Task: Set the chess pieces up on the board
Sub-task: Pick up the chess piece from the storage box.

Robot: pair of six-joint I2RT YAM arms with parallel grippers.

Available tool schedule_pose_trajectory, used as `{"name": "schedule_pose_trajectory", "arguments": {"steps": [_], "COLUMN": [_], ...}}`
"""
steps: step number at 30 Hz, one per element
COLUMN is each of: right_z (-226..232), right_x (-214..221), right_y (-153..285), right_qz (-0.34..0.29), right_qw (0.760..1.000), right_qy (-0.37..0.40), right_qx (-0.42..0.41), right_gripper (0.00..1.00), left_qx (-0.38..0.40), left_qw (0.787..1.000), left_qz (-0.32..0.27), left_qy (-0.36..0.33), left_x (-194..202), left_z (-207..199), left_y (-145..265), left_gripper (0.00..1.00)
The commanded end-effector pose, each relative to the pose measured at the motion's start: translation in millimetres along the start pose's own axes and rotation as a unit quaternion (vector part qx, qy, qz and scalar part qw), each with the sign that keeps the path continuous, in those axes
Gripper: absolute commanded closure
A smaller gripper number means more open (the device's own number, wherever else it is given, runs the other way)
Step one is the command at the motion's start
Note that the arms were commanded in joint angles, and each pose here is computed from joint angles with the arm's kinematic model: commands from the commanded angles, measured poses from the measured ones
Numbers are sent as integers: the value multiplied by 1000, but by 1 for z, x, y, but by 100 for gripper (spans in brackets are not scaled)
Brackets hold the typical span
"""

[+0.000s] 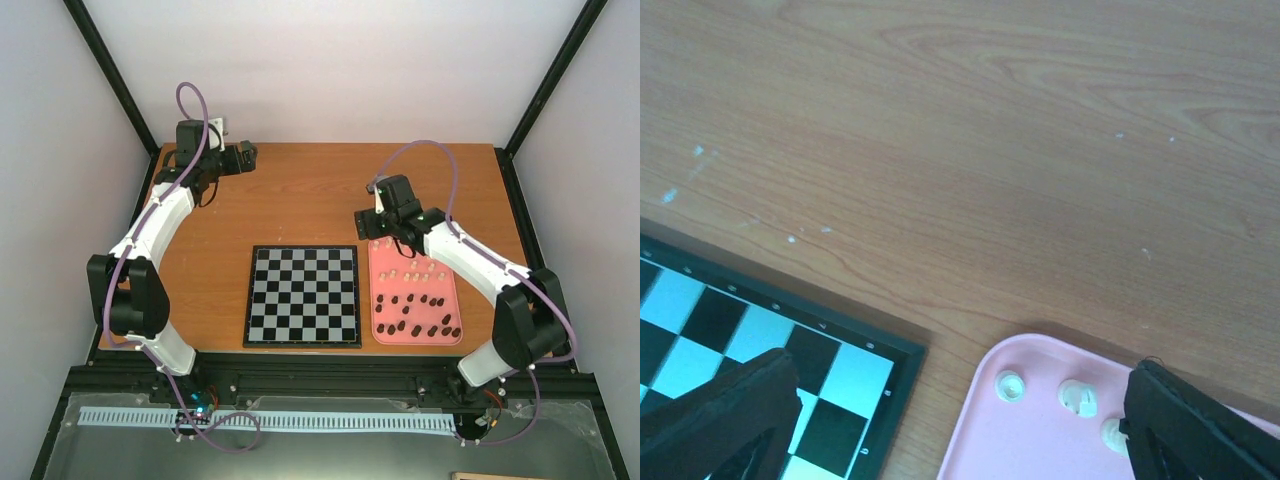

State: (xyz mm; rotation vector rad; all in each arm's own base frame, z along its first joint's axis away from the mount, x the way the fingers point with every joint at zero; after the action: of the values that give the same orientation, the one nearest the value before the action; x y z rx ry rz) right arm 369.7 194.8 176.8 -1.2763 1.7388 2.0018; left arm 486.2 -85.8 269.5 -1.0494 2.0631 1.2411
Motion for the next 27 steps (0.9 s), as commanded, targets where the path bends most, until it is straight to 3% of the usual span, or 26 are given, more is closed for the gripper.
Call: {"name": "schedule_pose_trajectory", "arguments": {"steps": [1, 5, 8, 14, 27], "right_z": [4, 5, 3, -4, -13], "right_x": [24, 40, 46, 51, 69], "right_y": [-23, -47, -59, -66, -87], "right_qz": [47, 85, 102, 113, 146], "right_qw": [999, 996, 995, 993, 989], "right_qy": [8, 8, 9, 7, -6], "right_qx": [1, 4, 11, 32, 32], "right_gripper": [16, 45, 57, 63, 63], "left_qx": [10, 9, 8, 4, 3], "left_qw": [1000, 1000, 1000, 1000, 1000], "left_qz": [-13, -11, -12, -11, -10], "left_qy": [2, 2, 2, 1, 2], "left_x": [-14, -14, -14, -13, -13], "left_z": [-10, -9, -9, -7, -7], "left_y": [3, 2, 2, 0, -1], "left_gripper": [0, 0, 0, 0, 0]}}
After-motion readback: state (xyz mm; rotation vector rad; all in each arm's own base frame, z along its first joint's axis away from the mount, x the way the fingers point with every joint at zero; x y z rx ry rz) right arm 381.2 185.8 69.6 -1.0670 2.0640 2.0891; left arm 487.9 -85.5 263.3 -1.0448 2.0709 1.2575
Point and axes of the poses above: each gripper's point midway between its finger pads, its own y axis back along the fingers, its own z axis along the line the jaws close on, x = y × z, the point moved 1 cm from there along y, back along the fingers, and after that the axes turned 10 degrees about y, right-handed, at the moved point
